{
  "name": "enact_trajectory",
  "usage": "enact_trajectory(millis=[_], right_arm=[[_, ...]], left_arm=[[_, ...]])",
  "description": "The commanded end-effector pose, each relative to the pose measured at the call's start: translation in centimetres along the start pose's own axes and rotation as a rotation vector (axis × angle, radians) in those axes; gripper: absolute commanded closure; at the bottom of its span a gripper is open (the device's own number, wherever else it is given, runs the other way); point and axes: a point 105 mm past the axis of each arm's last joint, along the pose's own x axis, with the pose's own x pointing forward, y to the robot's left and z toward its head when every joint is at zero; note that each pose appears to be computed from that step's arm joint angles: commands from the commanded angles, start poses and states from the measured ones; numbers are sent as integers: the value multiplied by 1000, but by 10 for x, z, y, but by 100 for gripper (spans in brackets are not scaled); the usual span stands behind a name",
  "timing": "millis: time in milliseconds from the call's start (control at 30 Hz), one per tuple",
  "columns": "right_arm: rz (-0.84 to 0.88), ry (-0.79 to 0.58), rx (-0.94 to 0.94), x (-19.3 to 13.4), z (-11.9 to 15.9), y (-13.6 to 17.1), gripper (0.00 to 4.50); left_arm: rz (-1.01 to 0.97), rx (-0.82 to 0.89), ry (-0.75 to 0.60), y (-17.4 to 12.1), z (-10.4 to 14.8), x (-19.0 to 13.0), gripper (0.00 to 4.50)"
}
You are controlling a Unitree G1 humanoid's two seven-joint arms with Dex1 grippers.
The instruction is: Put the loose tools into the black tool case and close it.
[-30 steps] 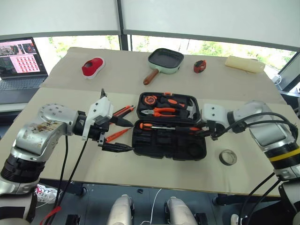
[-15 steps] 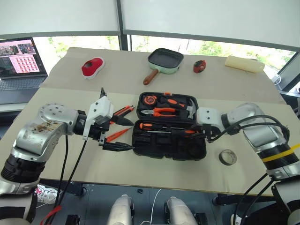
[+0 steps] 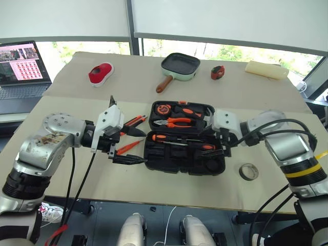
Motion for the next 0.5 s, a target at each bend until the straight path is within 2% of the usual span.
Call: enact_trajectory(millis=[33, 133, 467, 500], right_arm=[[-63, -52, 29, -2, 9, -9, 29], [-72, -56, 48, 3, 7, -11, 104], [-50, -52, 58, 18, 3, -6, 447], [-45, -51, 58, 19, 3, -5, 447]], left_arm=[[6, 51, -14, 1, 9, -2, 0], [9, 51, -14, 2, 9, -2, 0], [19, 52, -12, 2, 9, -3, 0], [20, 52, -12, 1, 9, -3, 0]])
